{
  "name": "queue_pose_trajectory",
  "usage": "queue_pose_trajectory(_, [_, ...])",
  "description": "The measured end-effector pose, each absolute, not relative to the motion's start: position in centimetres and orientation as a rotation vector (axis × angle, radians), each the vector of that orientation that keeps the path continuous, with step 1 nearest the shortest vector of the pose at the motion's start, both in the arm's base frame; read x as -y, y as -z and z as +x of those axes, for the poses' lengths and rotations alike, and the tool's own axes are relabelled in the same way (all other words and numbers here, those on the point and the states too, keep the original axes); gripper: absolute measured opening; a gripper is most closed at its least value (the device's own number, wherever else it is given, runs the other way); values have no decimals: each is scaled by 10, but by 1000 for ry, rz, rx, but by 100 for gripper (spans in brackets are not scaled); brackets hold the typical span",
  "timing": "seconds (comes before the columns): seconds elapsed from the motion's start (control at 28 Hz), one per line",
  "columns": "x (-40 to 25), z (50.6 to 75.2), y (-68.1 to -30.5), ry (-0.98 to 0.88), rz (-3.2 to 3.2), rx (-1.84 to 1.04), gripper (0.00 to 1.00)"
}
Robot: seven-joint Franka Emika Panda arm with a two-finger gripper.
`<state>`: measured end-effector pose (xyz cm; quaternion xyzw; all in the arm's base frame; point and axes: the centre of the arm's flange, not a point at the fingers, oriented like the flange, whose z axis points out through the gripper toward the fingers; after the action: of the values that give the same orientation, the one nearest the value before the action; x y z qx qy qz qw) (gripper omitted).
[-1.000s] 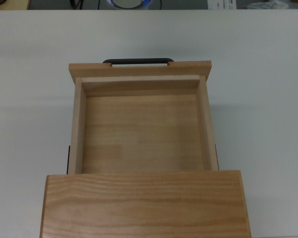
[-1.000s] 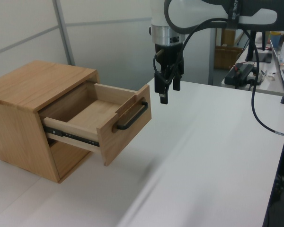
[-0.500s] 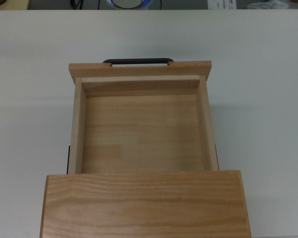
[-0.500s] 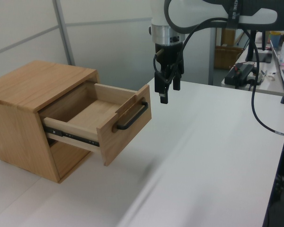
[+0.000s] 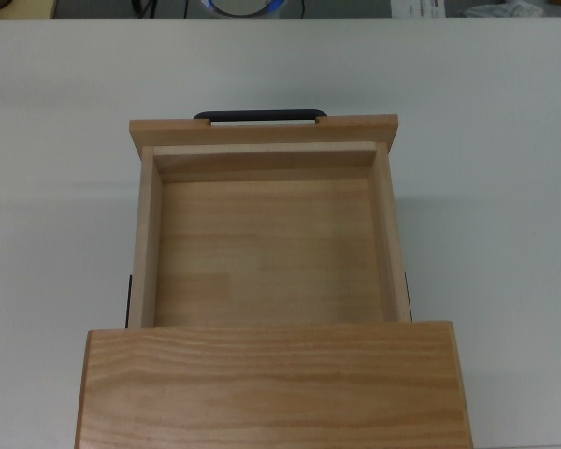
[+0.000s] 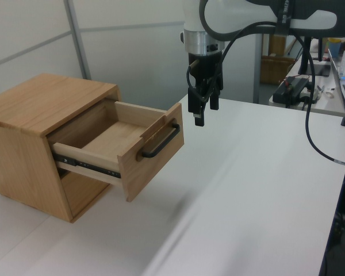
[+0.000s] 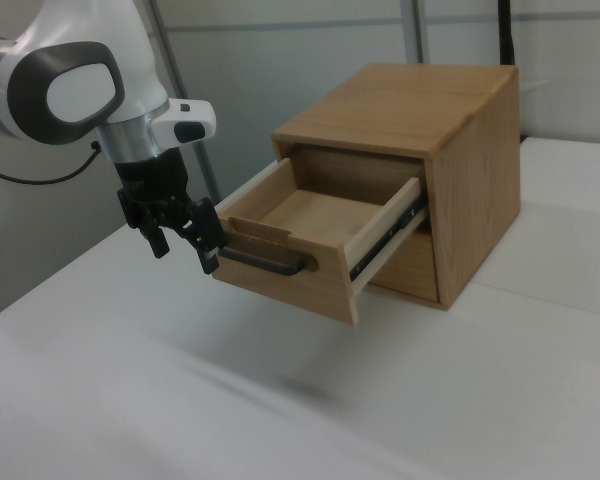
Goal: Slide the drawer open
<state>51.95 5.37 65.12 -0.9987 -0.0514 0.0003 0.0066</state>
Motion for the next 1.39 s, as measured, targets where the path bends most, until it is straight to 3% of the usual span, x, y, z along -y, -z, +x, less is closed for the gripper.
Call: queue_pose_trajectory(1.39, [-55, 522, -647, -14, -3123, 167, 100])
